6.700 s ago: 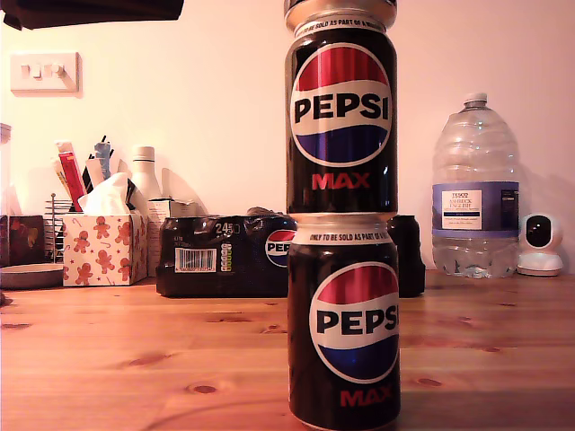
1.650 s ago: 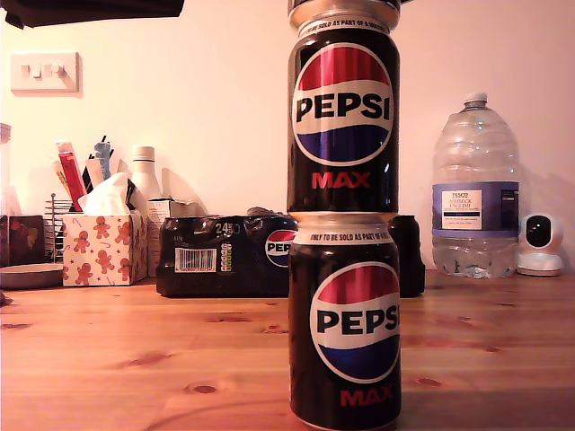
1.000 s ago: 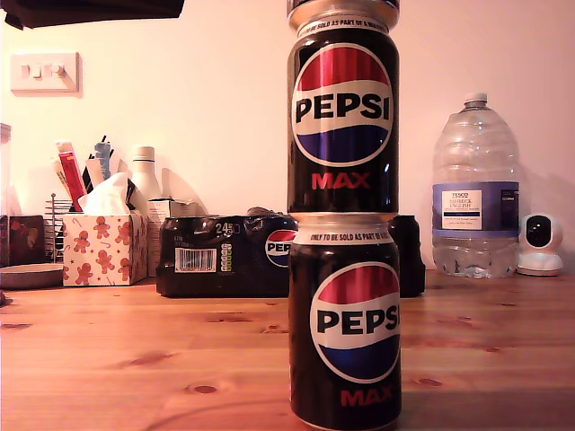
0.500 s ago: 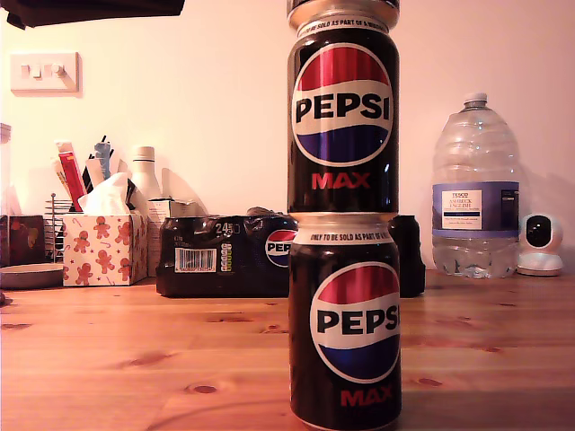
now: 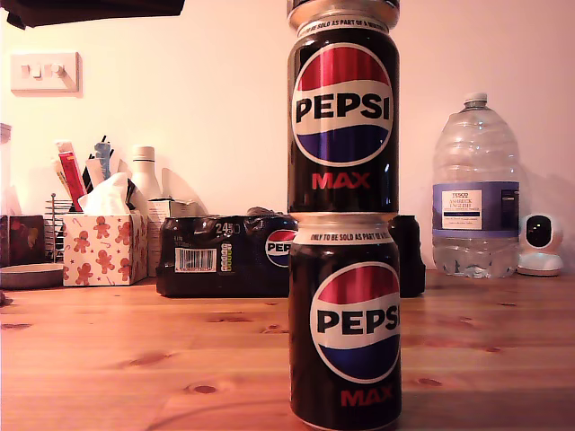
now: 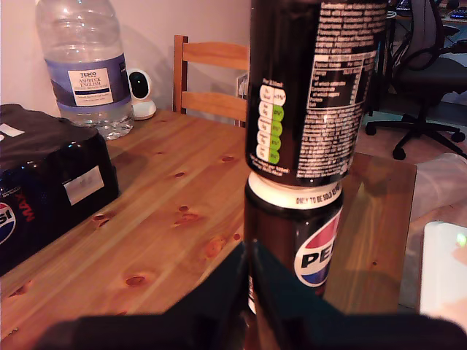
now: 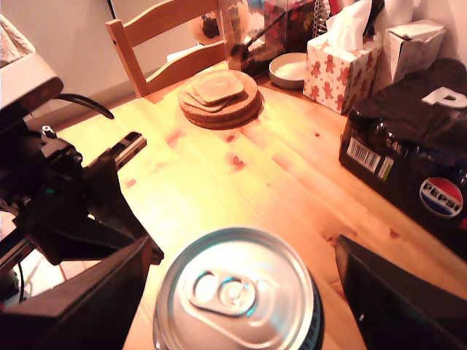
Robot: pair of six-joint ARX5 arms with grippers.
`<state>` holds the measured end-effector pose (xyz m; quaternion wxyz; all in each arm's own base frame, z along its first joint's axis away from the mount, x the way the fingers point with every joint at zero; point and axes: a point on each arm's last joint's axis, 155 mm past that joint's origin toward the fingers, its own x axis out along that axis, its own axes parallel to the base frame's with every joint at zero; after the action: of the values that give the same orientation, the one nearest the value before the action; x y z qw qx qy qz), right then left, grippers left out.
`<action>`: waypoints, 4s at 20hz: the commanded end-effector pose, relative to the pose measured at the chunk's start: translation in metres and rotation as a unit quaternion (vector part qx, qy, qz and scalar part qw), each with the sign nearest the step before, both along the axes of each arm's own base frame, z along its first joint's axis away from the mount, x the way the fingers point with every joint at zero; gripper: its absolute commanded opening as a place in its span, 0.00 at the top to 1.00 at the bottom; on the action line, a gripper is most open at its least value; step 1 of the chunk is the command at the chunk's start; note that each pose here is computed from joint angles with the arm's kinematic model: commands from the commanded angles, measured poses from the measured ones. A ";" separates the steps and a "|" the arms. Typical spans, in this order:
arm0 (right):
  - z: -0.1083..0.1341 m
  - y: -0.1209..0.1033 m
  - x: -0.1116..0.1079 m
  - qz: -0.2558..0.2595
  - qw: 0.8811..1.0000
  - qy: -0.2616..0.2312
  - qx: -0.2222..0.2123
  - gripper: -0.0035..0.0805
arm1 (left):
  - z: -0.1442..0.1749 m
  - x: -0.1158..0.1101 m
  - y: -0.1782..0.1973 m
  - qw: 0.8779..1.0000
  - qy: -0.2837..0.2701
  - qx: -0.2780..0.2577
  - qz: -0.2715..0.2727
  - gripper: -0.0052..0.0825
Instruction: Stack up the Pepsi cans on top of each other
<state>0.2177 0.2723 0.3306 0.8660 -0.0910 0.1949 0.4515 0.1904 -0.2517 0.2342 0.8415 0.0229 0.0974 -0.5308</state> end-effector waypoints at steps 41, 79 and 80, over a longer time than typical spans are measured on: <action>0.036 -0.186 0.102 -0.308 0.946 -0.106 0.012 0.97 | 0.034 0.079 0.071 0.979 -0.073 -0.036 0.185 0.96; -0.115 -0.216 0.029 -0.321 0.929 -0.135 0.126 0.97 | -0.047 0.069 0.134 0.956 -0.016 -0.038 0.290 0.96; -0.118 -0.210 0.026 -0.310 0.933 -0.120 0.137 0.97 | -0.047 0.065 0.135 0.956 -0.012 -0.040 0.291 0.96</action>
<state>0.2440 0.0597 0.2218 0.9860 0.0191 0.0308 0.1628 0.2585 -0.1170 0.1960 0.9614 -0.0291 0.0606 -0.2667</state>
